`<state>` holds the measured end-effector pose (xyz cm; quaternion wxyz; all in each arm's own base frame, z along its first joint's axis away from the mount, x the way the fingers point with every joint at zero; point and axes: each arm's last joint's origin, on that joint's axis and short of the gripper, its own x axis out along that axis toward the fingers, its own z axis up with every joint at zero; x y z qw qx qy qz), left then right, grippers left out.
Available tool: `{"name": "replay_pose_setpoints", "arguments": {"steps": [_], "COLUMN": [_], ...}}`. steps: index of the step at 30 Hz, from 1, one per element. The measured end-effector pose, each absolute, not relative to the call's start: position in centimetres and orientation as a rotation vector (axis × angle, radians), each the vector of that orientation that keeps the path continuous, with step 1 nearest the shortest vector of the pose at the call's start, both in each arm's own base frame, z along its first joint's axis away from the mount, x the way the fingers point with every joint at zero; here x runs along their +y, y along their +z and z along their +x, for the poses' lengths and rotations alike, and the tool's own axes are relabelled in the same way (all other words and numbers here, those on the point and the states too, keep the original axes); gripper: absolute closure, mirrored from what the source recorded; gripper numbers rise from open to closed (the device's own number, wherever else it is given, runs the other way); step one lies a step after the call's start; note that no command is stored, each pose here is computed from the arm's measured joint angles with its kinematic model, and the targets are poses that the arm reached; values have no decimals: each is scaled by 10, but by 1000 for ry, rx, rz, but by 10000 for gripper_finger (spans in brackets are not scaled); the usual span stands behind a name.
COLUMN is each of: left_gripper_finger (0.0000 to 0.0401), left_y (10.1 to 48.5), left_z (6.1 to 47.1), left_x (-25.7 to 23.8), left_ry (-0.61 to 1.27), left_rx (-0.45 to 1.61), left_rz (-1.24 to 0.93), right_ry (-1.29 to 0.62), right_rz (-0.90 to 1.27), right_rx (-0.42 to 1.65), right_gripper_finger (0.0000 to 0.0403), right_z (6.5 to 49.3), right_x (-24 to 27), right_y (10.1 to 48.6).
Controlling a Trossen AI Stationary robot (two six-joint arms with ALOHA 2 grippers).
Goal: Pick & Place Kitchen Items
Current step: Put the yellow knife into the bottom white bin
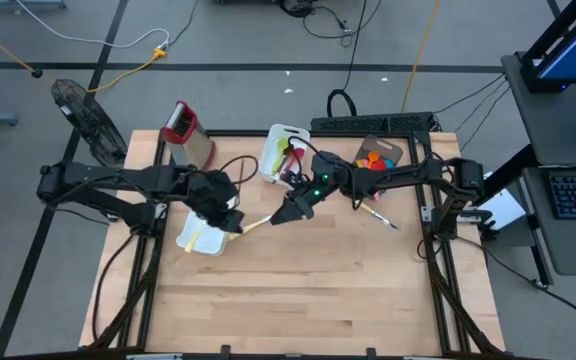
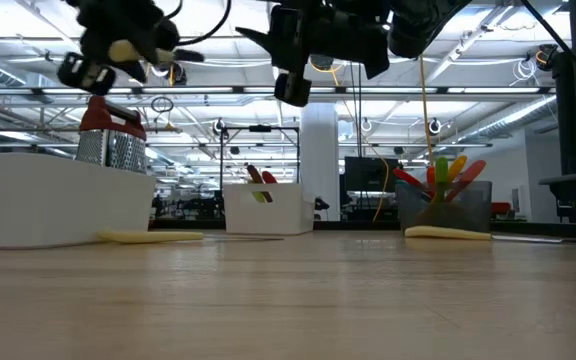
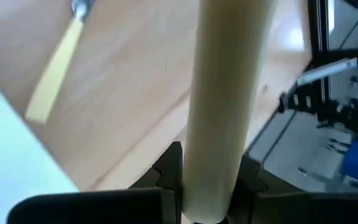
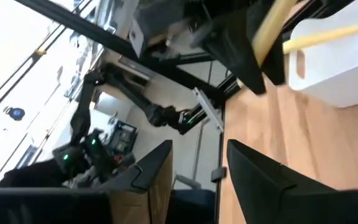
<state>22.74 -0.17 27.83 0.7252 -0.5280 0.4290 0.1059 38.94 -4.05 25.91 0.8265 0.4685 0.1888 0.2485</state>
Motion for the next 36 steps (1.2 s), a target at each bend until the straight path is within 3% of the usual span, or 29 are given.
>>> {"name": "replay_pose_setpoints", "arguments": {"steps": [6,20,30,36], "left_gripper_finger": [338,338,338,338], "left_y": [278,275,271,263], "left_z": [205,174,179,188], "left_x": [-9,-26,-32,-35], "left_ry": [329,509,457,368], "left_rx": [1095,1384,1553,1706], "left_rz": [-1271,-1448,-1581,-1652], "right_ry": [527,578,490,346], "right_rz": [937,592,337,157], "right_rx": [418,202,78,157], "right_gripper_finger": [262,284,316,331], "right_z": [384,375,347,314], "right_x": [-40,-47,-54,-51], "right_y": [245,239,287,311]}}
